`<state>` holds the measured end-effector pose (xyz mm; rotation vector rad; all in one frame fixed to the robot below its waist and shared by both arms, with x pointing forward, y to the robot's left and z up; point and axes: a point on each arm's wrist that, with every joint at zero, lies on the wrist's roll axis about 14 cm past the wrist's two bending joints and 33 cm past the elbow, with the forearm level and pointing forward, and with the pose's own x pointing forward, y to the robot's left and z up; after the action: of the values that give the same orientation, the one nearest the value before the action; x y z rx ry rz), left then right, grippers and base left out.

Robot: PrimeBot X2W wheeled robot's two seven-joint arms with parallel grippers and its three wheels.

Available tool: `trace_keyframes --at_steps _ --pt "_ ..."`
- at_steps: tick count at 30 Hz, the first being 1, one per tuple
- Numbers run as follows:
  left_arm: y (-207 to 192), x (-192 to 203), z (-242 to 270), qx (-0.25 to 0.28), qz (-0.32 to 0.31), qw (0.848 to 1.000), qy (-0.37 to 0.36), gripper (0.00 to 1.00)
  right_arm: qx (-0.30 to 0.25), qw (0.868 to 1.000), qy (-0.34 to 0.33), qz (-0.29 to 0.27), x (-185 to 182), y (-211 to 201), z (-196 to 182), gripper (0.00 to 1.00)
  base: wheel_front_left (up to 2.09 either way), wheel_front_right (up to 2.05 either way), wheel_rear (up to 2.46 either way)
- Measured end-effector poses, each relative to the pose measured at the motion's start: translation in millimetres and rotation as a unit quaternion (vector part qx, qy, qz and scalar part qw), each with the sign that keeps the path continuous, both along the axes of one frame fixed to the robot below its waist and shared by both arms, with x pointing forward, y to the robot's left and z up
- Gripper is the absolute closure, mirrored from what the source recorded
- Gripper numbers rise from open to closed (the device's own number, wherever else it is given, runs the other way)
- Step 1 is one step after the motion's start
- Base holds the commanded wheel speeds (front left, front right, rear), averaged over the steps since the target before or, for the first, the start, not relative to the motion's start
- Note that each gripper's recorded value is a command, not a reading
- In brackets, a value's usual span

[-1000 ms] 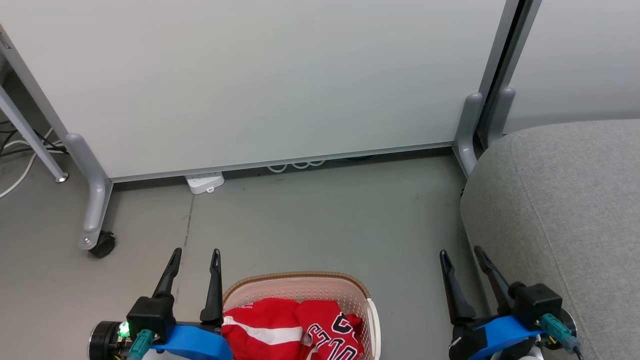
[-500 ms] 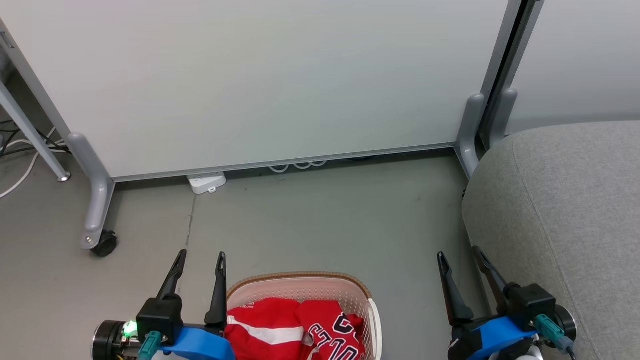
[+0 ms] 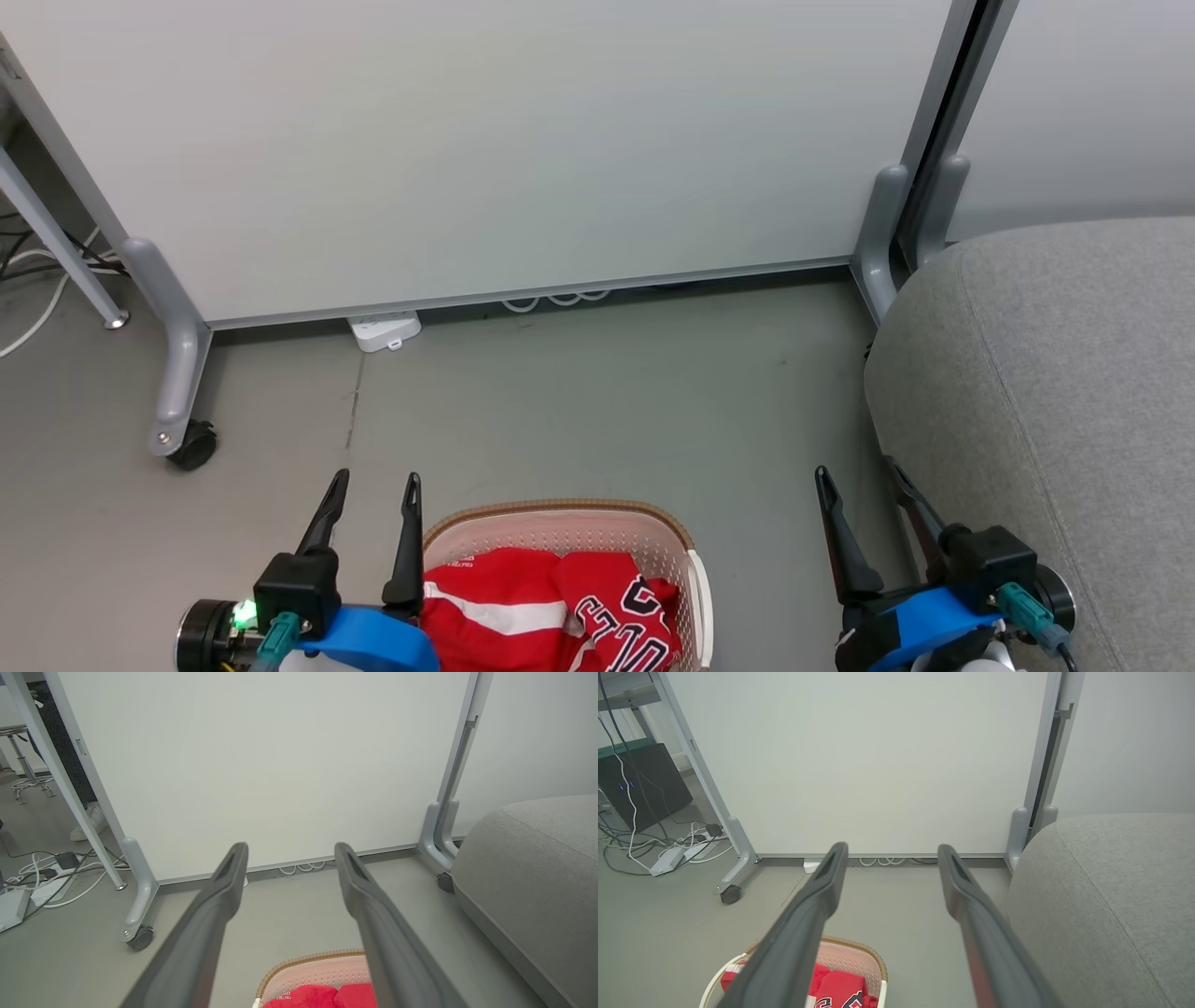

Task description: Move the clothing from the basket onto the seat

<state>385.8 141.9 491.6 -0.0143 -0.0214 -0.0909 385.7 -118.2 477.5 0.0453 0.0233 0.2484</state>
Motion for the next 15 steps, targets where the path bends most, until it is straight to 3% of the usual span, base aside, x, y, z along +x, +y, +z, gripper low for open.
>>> trace_keyframes --at_steps 15 --pt "-47.8 41.7 -61.6 -0.012 -0.089 0.991 0.101 0.00 -0.001 1.000 0.010 -0.022 29.9 -15.8 -10.3 0.00 0.00 0.00 0.00"
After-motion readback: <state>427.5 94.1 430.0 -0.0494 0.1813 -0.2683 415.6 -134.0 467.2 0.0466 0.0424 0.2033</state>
